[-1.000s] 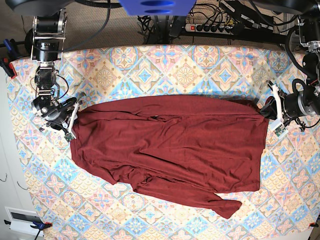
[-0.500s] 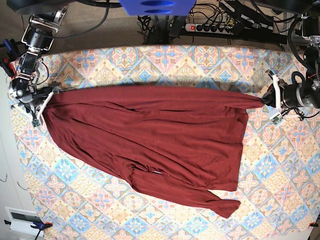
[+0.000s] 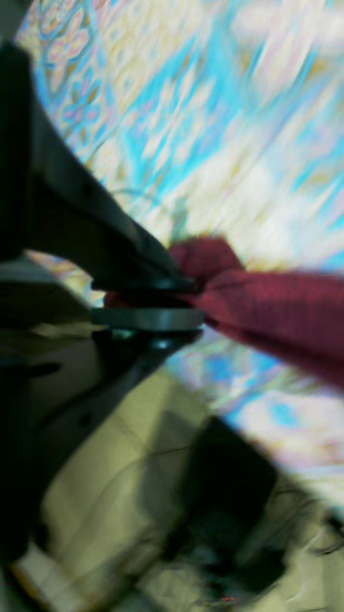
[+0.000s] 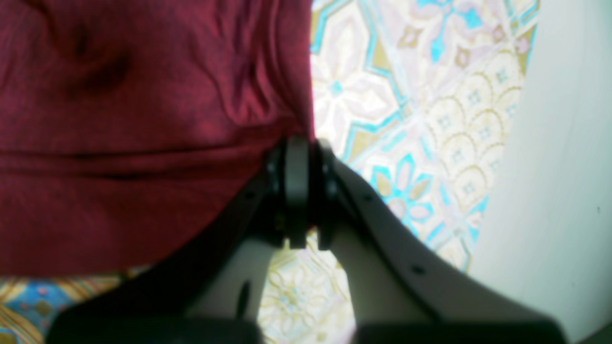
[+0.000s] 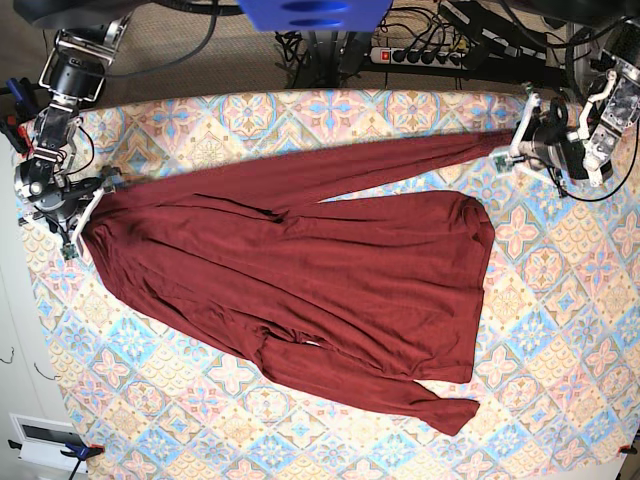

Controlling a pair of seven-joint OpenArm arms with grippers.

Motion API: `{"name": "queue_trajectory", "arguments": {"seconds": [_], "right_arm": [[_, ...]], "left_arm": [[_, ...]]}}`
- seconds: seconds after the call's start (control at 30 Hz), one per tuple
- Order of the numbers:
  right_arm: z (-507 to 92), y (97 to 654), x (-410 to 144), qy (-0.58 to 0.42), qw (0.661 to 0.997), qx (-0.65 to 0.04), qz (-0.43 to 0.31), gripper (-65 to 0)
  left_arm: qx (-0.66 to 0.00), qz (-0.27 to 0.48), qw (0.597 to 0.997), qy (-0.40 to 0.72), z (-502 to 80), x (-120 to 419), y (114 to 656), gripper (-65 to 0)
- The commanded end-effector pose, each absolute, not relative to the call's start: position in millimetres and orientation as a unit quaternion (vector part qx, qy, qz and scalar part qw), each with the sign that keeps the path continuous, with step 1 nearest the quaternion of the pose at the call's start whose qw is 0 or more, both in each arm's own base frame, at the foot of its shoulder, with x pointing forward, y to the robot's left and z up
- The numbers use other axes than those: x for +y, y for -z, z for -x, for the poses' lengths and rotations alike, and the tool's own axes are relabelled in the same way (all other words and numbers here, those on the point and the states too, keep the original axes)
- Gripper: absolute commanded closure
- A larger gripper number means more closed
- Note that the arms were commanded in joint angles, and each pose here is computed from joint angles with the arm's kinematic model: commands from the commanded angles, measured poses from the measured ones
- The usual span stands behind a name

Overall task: Layout the t-shirt on the table in an organized manner, then fold the t-shirt properly
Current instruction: 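Drag the shirt corner with the left gripper away from the right gripper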

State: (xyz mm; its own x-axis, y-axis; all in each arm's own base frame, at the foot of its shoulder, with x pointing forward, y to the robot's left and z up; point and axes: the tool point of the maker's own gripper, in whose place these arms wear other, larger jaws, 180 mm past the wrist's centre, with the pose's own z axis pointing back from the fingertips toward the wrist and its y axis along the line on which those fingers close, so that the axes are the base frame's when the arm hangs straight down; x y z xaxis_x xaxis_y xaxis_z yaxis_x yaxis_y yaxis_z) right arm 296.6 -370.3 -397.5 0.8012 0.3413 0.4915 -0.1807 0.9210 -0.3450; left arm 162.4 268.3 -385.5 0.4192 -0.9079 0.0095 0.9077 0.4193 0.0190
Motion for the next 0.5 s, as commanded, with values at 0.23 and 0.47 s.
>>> {"name": "queue_trajectory", "arguments": {"seconds": [0.23,0.47], "right_arm": [[-301.4,390.7,-382.6,-0.133,0.936,-0.289,0.152,-0.5],[-299.2,391.7,-383.7,-0.132,0.937,-0.286,0.153,-3.6]], "left_arm": [[-0.017,-0.051,0.831,0.553,-174.8,271.5,387.0,0.0],[-0.043,-0.067,0.842,0.534,-187.8,270.7,383.4,-9.4]]}}
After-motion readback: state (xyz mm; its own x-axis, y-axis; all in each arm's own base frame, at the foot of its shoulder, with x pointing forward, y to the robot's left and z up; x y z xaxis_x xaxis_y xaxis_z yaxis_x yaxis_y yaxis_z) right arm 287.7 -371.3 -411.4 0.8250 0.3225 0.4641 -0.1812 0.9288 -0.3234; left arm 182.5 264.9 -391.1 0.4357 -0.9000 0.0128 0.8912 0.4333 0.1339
